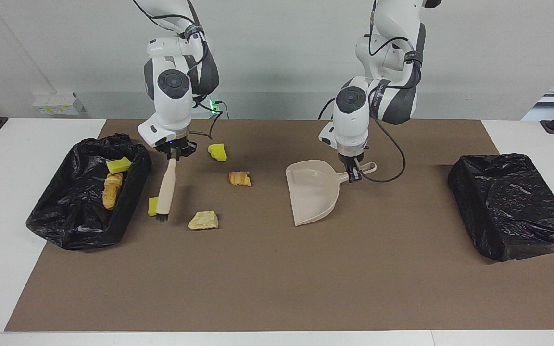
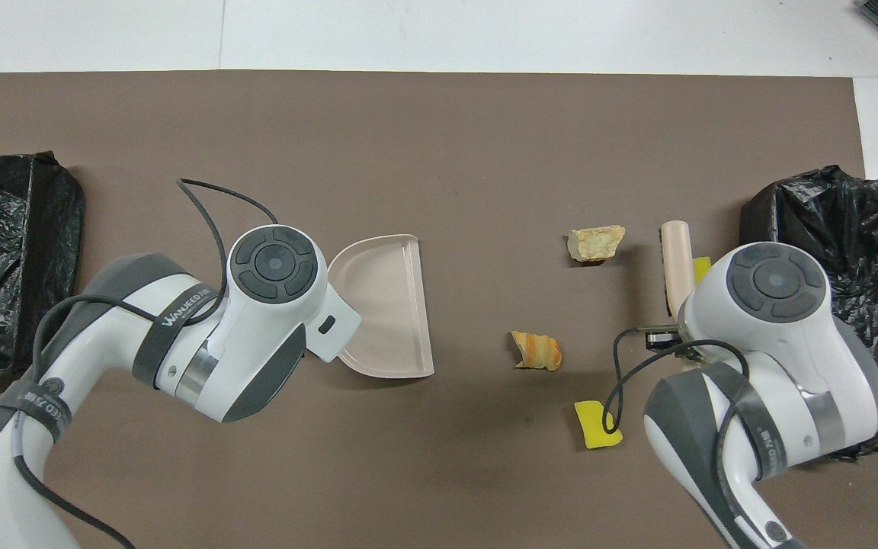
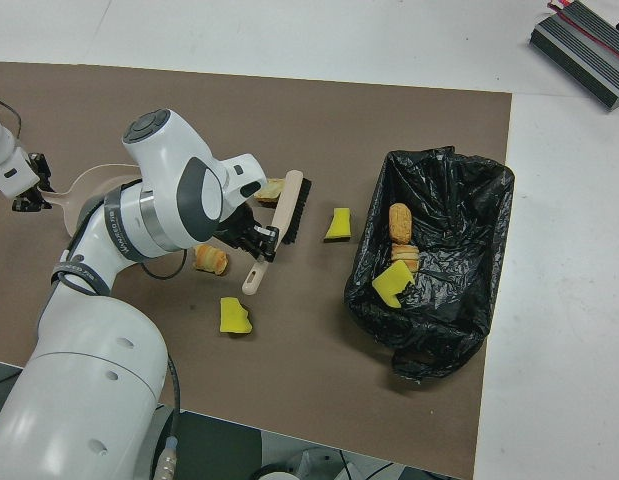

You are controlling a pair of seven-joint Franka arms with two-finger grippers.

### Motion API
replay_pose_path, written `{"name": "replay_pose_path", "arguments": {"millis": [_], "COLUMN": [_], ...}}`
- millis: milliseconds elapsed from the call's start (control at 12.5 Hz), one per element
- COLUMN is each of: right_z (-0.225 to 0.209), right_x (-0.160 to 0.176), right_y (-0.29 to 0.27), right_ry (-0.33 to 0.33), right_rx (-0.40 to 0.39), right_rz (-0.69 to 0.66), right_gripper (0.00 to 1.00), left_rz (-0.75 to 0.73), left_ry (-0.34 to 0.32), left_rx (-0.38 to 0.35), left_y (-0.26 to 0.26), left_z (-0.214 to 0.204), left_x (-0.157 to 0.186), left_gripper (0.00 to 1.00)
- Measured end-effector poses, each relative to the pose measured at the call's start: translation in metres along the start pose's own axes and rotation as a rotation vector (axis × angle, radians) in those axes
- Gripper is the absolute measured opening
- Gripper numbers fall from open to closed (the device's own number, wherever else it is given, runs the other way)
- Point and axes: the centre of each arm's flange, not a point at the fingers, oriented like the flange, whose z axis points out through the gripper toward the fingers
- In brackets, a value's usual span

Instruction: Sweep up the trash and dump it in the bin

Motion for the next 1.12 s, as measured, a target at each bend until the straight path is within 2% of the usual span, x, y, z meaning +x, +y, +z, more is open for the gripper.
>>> {"name": "replay_pose_path", "arguments": {"millis": [319,638,877,1116], "right_z": [0.026,0.063,0.065,0.048], "right_x": [0.003,0.014,0.012,0.007], "right_y": [0.009,-0.002,-0.036,-0.076], "right_ry": [-0.009,-0.021,-0.004,0.029], "right_rx": [-0.123,-0.185,-0.178,-0.097], "right_rz": [-0.039,0.014,0.007,-0.018], "right_gripper": [0.26,0.26,0.26,0.26], "left_rz": [-0.005,-0.013,-0.018,-0.018], "left_ry": [-0.005,-0.011,-0.015,-0.016], "left_rx": [-0.007,-0.015,-0.019,-0.020], "left_y": [0.000,0.004,0.008,0.008], "left_z": [0.008,0.012,0.014,0.015], "left_x": [0.004,0.005,0.009,0.009], "left_gripper": [0.32,0.32,0.32,0.32]}}
